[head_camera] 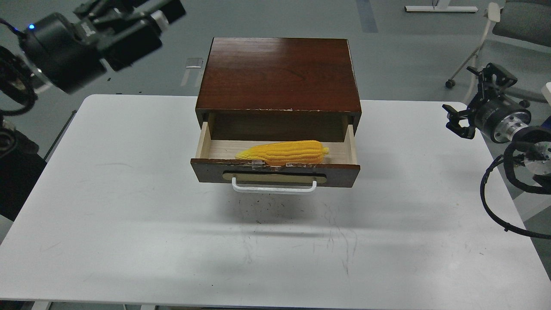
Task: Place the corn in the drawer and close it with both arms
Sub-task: 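Move the left gripper to the front of the drawer near its handle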
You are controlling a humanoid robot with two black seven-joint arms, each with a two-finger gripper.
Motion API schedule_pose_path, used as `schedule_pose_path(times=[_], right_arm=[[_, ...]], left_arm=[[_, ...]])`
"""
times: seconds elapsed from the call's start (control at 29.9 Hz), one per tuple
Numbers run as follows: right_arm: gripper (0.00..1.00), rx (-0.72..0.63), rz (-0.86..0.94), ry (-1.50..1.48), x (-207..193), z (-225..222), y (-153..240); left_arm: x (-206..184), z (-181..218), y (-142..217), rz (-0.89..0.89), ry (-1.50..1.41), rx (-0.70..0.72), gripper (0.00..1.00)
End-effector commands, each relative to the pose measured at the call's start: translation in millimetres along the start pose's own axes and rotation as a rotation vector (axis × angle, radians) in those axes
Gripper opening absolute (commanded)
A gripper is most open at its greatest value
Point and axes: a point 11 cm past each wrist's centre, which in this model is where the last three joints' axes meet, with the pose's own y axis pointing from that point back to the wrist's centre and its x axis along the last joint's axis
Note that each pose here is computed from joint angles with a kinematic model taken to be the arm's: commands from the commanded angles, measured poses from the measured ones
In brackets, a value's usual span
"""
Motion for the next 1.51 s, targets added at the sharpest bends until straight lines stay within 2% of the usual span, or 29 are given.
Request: schedule_pose_path(times=[0.0, 0.07, 0.17, 0.23, 0.27, 0.33, 0.37, 0.4, 0.44, 0.47, 0.5, 0.54, 0.57, 0.8, 0.87, 1.47], right_arm=[[0.99, -0.014, 0.012, -0.003, 5.1, 9.2, 3.1], [0.99, -0.023, 0.018, -0.004, 8.1, 13.8, 4.7], [0.99, -0.043, 0.029, -0.002, 13.2, 23.9, 8.2], [0.99, -0.052, 0.041, 0.001, 18.9, 27.6, 11.3], [0.99, -0.053, 0.056, 0.009, 25.1, 26.9, 13.6], [0.99, -0.051, 0.065, 0.014, 28.8, 25.8, 14.4], [0.99, -0.053, 0.068, 0.018, 29.9, 26.2, 14.8], [0.99, -0.052, 0.071, 0.019, 31.1, 26.0, 14.7], [0.99, -0.054, 0.073, 0.020, 32.1, 26.9, 15.1], [0.99, -0.053, 0.072, 0.022, 31.7, 26.3, 14.9], [0.99, -0.053, 0.073, 0.020, 31.7, 26.2, 14.9], [0.99, -0.053, 0.072, 0.021, 31.6, 26.5, 14.6], [0.99, -0.053, 0.072, 0.021, 31.6, 26.5, 14.6], [0.99, -0.054, 0.093, 0.027, 38.0, 27.8, 14.6], [0.99, -0.055, 0.094, 0.027, 38.3, 28.5, 14.9], [1.00, -0.075, 0.133, 0.065, 46.0, 35.0, 17.5]], left_arm=[[-37.9, 35.7, -22.8, -0.090, -0.081, -0.151, 0.99], [-59.9, 47.8, -32.2, -0.135, -0.132, -0.213, 0.96], [-89.1, 59.9, -35.7, -0.206, -0.195, -0.275, 0.81], [-111.9, 72.9, -39.6, -0.254, -0.219, -0.334, 0.78], [-122.3, 80.1, -41.7, -0.272, -0.224, -0.364, 0.74], [-130.4, 85.7, -42.9, -0.286, -0.226, -0.387, 0.57], [-136.5, 90.1, -43.6, -0.295, -0.220, -0.403, 0.45], [-143.1, 93.5, -42.5, -0.306, -0.205, -0.413, 0.36], [-147.2, 95.5, -41.5, -0.315, -0.197, -0.418, 0.31], [-155.4, 98.6, -38.3, -0.338, -0.182, -0.428, 0.20], [-160.0, 100.5, -36.7, -0.352, -0.178, -0.436, 0.13], [-168.0, 103.1, -33.5, -0.380, -0.186, -0.452, 0.02], [-171.9, 104.2, -31.6, -0.394, -0.197, -0.461, 0.00], [-198.1, 101.1, -24.0, -0.452, -0.184, -0.454, 0.00], [-204.3, 87.5, -22.5, -0.495, -0.186, -0.415, 0.00], [-216.6, 74.0, -10.8, -0.613, -0.159, -0.362, 0.00]])
